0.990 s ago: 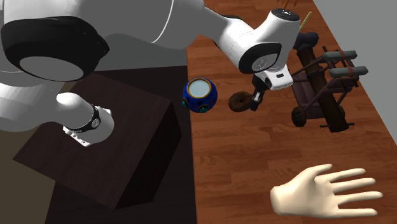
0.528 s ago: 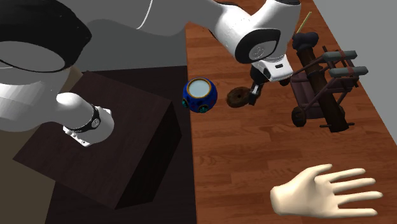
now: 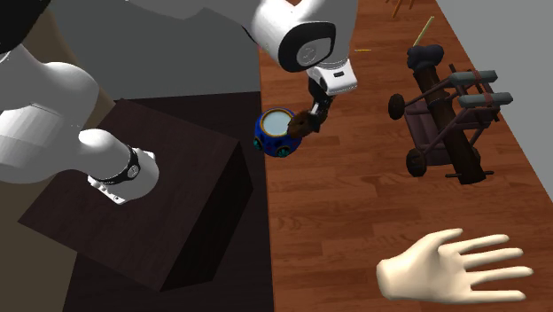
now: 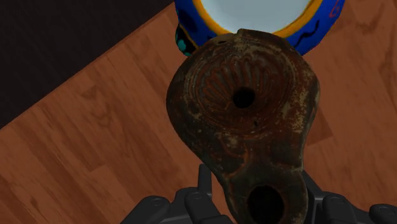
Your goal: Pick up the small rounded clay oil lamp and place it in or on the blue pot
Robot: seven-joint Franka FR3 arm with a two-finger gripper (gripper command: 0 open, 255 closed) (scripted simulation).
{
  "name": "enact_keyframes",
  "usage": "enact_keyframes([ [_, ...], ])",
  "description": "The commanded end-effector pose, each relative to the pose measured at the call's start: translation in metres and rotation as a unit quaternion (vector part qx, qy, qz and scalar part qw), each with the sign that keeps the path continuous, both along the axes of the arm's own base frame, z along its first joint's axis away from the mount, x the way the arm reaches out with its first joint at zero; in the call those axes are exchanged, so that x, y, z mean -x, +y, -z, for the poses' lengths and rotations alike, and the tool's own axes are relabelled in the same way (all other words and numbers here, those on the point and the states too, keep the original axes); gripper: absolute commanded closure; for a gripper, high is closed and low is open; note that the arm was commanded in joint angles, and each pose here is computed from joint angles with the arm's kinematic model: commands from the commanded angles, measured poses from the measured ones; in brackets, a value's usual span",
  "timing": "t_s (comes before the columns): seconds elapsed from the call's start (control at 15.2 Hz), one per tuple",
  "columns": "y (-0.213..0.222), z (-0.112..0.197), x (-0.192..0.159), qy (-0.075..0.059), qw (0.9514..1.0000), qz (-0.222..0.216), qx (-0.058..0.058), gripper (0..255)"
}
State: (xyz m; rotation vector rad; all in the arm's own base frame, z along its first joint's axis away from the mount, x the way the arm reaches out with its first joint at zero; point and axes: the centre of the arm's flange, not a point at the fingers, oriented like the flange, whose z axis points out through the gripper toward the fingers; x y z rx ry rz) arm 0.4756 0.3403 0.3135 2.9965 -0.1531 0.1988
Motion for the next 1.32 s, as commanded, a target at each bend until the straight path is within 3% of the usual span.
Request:
enact_keyframes([
  [0.0, 0.003, 0.000, 0.026, -0.001, 1.0000, 0.000, 0.000, 255],
  [0.26, 0.008, 0.000, 0.078, -0.001, 1.0000, 0.000, 0.000, 255],
  [1.25, 0.008, 0.068, 0.078, -0.001, 1.0000, 0.000, 0.000, 255],
])
